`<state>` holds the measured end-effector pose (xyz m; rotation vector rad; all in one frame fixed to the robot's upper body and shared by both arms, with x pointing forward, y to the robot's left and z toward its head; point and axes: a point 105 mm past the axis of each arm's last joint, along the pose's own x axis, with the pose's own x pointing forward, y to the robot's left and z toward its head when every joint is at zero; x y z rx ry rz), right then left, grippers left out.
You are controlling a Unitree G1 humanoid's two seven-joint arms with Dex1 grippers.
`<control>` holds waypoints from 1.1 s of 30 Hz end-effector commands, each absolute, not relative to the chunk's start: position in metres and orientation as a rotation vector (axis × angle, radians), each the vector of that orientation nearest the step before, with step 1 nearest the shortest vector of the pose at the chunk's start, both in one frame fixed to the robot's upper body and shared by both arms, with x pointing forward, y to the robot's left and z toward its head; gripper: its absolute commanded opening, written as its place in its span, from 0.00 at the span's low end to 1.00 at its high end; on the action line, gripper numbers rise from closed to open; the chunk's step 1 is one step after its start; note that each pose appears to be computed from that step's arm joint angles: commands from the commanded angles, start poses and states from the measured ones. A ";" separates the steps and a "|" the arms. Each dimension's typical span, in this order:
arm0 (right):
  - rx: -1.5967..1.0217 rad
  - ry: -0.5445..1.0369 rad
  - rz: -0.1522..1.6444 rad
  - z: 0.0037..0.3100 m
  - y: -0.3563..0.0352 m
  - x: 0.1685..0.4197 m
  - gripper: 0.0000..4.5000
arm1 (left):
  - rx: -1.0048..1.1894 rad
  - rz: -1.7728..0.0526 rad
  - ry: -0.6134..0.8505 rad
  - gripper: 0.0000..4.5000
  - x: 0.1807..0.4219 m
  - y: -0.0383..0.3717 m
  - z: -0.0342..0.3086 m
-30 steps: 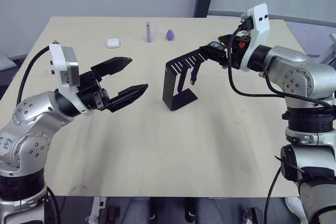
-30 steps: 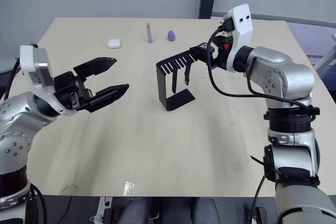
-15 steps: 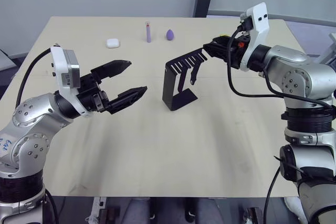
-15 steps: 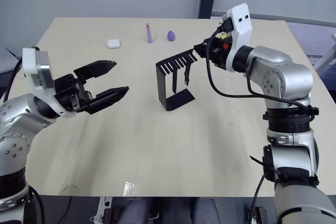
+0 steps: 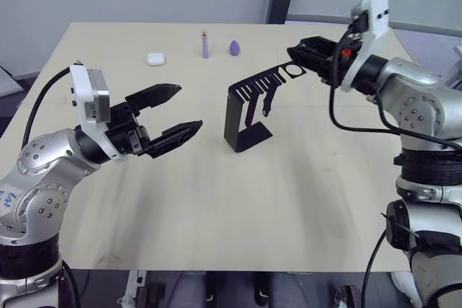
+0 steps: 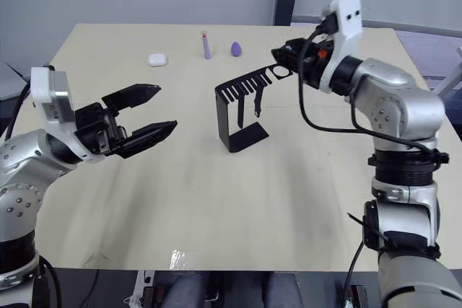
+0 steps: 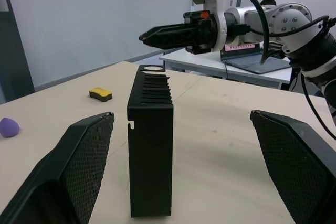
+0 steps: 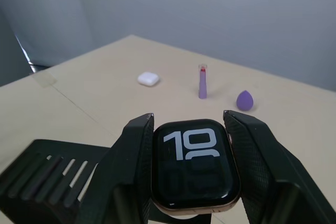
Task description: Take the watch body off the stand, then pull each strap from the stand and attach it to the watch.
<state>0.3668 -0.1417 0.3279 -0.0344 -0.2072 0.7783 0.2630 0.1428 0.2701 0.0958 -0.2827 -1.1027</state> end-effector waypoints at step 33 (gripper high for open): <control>0.060 0.033 0.170 0.097 -0.252 0.298 0.36 | 0.297 -1.467 -0.267 1.00 0.238 0.105 0.232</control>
